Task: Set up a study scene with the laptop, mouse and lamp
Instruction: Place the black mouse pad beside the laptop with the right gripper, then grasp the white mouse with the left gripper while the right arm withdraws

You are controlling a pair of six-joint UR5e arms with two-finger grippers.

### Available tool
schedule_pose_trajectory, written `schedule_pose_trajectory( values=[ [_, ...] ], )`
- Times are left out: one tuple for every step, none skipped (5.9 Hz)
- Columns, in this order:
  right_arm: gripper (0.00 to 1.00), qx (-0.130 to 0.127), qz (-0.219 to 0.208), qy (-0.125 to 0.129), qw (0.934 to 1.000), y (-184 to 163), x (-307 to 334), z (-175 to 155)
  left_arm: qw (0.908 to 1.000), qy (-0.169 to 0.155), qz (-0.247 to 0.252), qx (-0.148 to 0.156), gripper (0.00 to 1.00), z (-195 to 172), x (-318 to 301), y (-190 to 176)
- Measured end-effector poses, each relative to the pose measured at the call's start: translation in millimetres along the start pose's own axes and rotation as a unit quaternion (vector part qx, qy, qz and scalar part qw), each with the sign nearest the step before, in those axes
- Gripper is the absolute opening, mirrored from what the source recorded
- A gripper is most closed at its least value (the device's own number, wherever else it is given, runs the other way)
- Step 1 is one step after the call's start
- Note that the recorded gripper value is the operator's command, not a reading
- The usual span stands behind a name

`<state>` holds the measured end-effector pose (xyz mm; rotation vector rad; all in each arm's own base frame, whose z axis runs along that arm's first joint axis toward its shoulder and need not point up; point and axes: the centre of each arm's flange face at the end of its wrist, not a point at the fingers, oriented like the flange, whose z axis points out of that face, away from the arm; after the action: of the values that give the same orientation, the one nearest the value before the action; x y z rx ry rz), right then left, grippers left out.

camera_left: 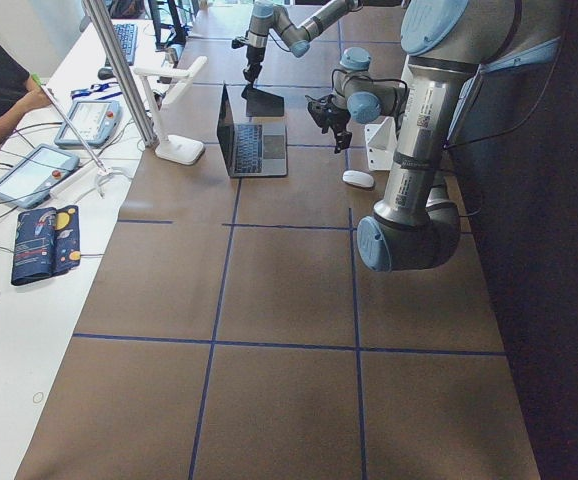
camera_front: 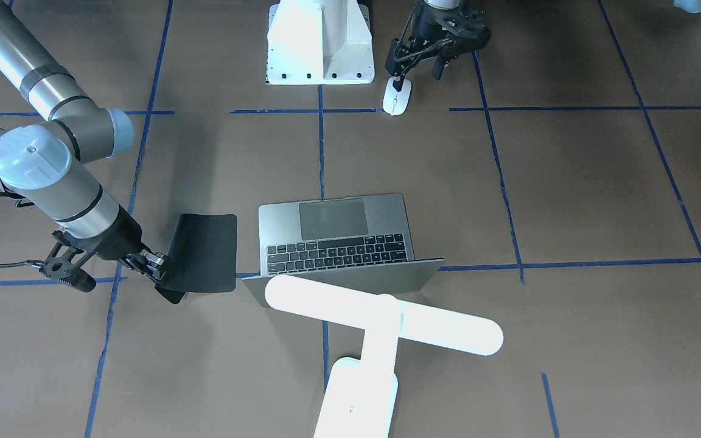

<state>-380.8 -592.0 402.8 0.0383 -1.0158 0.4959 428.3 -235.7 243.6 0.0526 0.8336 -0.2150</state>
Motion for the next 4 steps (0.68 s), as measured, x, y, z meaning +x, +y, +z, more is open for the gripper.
schedule_pose_trajectory(
  values=[
    [1.00, 0.004, 0.001, -0.005, 1.0000, -14.9, 1.0, -12.6, 0.9975, -0.001, 0.070, -0.009, 1.00, 8.7, 0.4, 13.2],
    [1.00, 0.002, -0.003, -0.010, 0.9999, -34.5, 8.6, -28.7, 0.9909, 0.004, 0.133, -0.019, 1.00, 24.9, 5.8, 27.1],
    [1.00, -0.003, -0.017, -0.009, 0.9998, -51.3, 25.6, -40.7, 0.9827, 0.014, 0.183, -0.025, 1.00, 47.2, 11.2, 36.4],
    [1.00, -0.008, -0.030, -0.006, 0.9995, -63.5, 46.7, -49.3, 0.9784, 0.029, 0.203, -0.026, 1.00, 74.4, 15.5, 40.7]
  ],
)
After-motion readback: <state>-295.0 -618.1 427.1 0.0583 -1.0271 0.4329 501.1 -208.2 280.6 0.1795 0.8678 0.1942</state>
